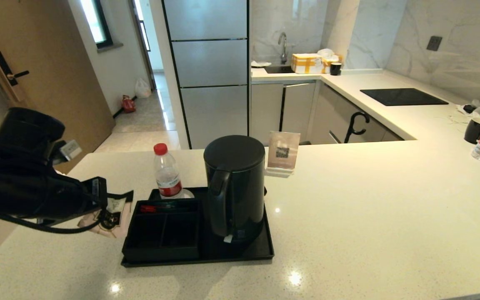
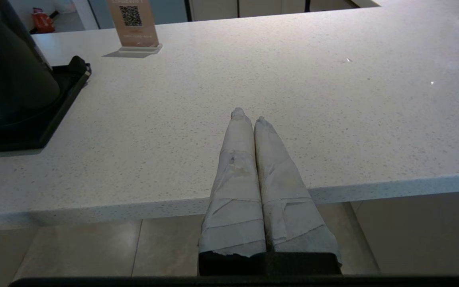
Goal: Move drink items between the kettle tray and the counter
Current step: Return the tea bag to its original position
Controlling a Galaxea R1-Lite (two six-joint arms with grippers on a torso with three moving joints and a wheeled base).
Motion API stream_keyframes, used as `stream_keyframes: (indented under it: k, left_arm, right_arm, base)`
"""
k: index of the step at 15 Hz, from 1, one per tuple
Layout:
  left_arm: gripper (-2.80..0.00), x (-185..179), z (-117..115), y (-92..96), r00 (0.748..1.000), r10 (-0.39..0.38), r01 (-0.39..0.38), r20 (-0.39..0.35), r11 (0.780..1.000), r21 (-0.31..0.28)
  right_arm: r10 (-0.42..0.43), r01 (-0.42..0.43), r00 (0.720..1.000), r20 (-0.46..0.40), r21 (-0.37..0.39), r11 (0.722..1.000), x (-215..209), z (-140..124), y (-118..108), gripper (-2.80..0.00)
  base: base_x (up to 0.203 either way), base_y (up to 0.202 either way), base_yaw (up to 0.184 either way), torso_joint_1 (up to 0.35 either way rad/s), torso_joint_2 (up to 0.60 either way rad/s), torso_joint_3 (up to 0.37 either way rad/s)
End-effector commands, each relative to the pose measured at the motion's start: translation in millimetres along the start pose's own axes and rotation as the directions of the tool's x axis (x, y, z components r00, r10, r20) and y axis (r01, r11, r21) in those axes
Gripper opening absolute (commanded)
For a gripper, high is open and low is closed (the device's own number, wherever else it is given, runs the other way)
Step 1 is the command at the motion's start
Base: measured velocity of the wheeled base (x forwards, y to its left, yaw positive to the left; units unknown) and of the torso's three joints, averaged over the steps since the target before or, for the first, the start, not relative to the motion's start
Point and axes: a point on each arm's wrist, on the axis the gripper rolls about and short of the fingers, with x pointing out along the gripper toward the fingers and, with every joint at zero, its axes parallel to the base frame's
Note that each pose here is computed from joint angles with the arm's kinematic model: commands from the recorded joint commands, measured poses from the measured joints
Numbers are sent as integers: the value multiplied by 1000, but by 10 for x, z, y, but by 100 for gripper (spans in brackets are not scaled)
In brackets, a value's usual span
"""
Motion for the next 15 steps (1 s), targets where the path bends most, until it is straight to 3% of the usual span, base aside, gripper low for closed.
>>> stream_keyframes:
  k: [1, 5, 9, 11, 15]
  left_arm:
    - [-280, -1, -109, -121, 1000, -3, 5, -24, 995, 102]
    - [-280, 147, -296, -330, 991, 135, -125, -18, 954, 272]
    - [-280, 293, -329, -402, 971, 240, -230, 4, 925, 303]
    - [-280, 476, -322, -420, 927, 370, -370, 59, 879, 301]
    - [-280, 596, -294, -463, 911, 400, -413, 105, 867, 280]
  right_arm:
    - [0, 0, 1000, -2, 0, 1000, 1, 0, 0, -280]
    - [-1, 1, 1000, -1, 0, 1000, 1, 0, 0, -280]
    - [0, 0, 1000, -2, 0, 1000, 1, 0, 0, -280]
    - [0, 0, 1000, -2, 0, 1000, 1, 0, 0, -280]
    - [0, 0, 1000, 0, 0, 1000, 1, 1, 0, -280]
  base:
    - [0, 0, 0, 0, 0, 0]
    - [0, 0, 0, 0, 0, 0]
    - [0, 0, 0, 0, 0, 0]
    - [0, 0, 0, 0, 0, 0]
    - [0, 0, 0, 0, 0, 0]
